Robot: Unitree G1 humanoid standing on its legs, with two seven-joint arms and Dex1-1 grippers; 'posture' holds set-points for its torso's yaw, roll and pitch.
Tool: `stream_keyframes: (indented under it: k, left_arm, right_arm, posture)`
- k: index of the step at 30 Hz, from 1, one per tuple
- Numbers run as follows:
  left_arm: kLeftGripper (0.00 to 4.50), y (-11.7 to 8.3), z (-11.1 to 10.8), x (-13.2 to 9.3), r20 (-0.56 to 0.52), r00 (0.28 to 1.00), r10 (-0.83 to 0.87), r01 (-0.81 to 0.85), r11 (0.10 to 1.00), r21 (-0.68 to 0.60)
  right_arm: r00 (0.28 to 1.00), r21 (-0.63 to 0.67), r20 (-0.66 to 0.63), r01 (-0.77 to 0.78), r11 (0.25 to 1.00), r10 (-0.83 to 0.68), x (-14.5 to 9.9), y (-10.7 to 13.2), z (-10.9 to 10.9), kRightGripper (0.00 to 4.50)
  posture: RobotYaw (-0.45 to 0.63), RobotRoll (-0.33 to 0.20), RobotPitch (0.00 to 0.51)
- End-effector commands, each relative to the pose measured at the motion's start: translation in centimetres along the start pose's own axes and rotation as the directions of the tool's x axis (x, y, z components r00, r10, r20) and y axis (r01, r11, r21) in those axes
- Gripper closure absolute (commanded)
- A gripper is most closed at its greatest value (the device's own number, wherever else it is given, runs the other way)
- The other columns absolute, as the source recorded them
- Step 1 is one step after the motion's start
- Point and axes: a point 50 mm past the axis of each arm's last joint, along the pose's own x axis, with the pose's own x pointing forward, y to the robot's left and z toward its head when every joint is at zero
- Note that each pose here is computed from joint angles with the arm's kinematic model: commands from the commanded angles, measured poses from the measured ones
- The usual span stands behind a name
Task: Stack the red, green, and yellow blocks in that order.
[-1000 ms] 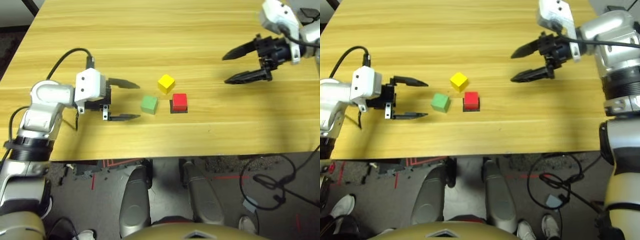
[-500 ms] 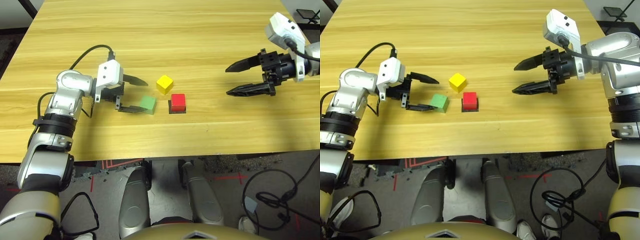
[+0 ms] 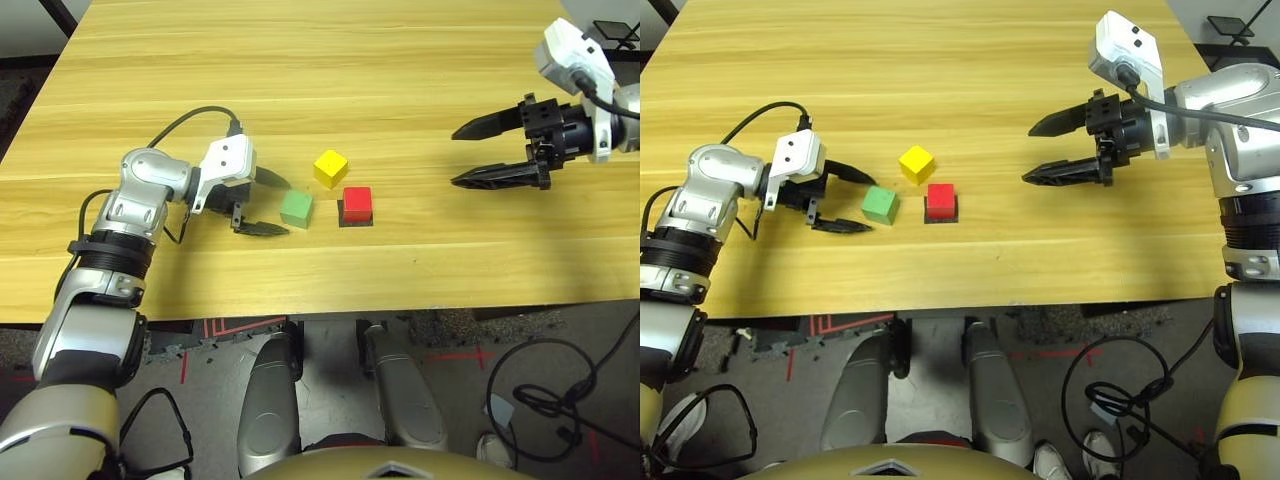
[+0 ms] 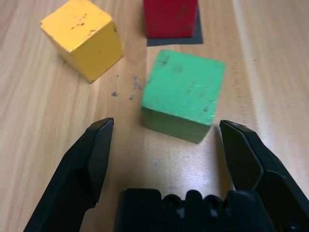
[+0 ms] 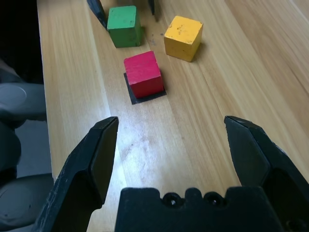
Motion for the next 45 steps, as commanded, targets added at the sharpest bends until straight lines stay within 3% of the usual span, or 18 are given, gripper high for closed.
stream_keyframes:
  k: [1, 9, 15, 20, 23, 27, 31, 34, 37, 45]
  left_arm:
    - [1.27, -0.5, -0.2, 0.4, 0.007, 1.000, -0.012, 0.012, 1.000, 0.005]
    - [4.27, -0.6, 1.2, 0.7, 0.085, 0.996, -0.001, 0.001, 1.000, 0.000]
    - [4.43, 0.1, 4.2, -1.0, 0.131, 0.990, 0.048, -0.051, 0.999, 0.020]
    - [4.43, 0.1, 4.9, -2.4, 0.109, 0.992, 0.071, -0.076, 0.996, 0.043]
    - [3.83, -0.2, 4.5, -2.5, 0.123, 0.990, 0.072, -0.080, 0.995, 0.066]
    - [2.43, -1.0, 4.8, -1.5, 0.204, 0.979, 0.020, -0.047, 0.991, 0.127]
    - [0.98, -0.8, 5.1, -0.6, 0.210, 0.975, -0.067, 0.030, 0.984, 0.175]
    - [0.01, 0.1, 7.2, 0.2, 0.232, 0.960, -0.158, 0.086, 0.953, 0.291]
    - [0.01, 0.4, 7.6, 1.4, 0.200, 0.949, -0.242, 0.161, 0.922, 0.352]
    - [0.01, 0.8, 6.0, 4.2, 0.056, 0.934, -0.353, 0.299, 0.856, 0.421]
  right_arm:
    - [1.000, -0.017, 0.013, 0.008, 1.000, -0.008, -0.3, 0.0, 0.5, 0.00]
    - [0.999, -0.012, 0.015, 0.029, 0.999, -0.029, -0.3, -0.3, 0.4, 0.00]
    - [0.999, 0.002, 0.014, 0.044, 0.999, -0.044, -0.4, -0.5, 0.1, 0.00]
    - [0.999, 0.003, 0.023, 0.038, 0.999, -0.038, 0.0, -0.6, 0.0, 0.00]
    - [0.999, 0.007, 0.024, 0.030, 1.000, -0.030, 0.4, -0.5, 0.0, 0.00]
    - [1.000, 0.012, 0.019, 0.025, 1.000, -0.025, 0.5, -0.5, 0.0, 0.00]
    - [1.000, 0.014, 0.014, 0.021, 1.000, -0.022, 0.6, -0.6, 0.0, 0.00]
    - [1.000, 0.018, 0.011, 0.017, 1.000, -0.017, 0.7, -0.5, -0.1, 0.00]
    - [1.000, 0.022, 0.011, 0.016, 1.000, -0.016, 0.7, -0.4, -0.1, 0.00]
    - [1.000, 0.041, 0.013, 0.013, 0.999, -0.014, 0.8, 0.2, -0.5, 0.00]
  posture:
    - [-0.08, -0.134, 0.258]
    - [-0.08, -0.132, 0.255]
    - [-0.06, -0.126, 0.252]
    - [-0.05, -0.122, 0.253]
    - [-0.05, -0.122, 0.253]
    - [-0.04, -0.126, 0.255]
    - [-0.04, -0.128, 0.259]
    - [-0.04, -0.126, 0.261]
    - [-0.05, -0.122, 0.264]
    - [-0.10, -0.113, 0.272]
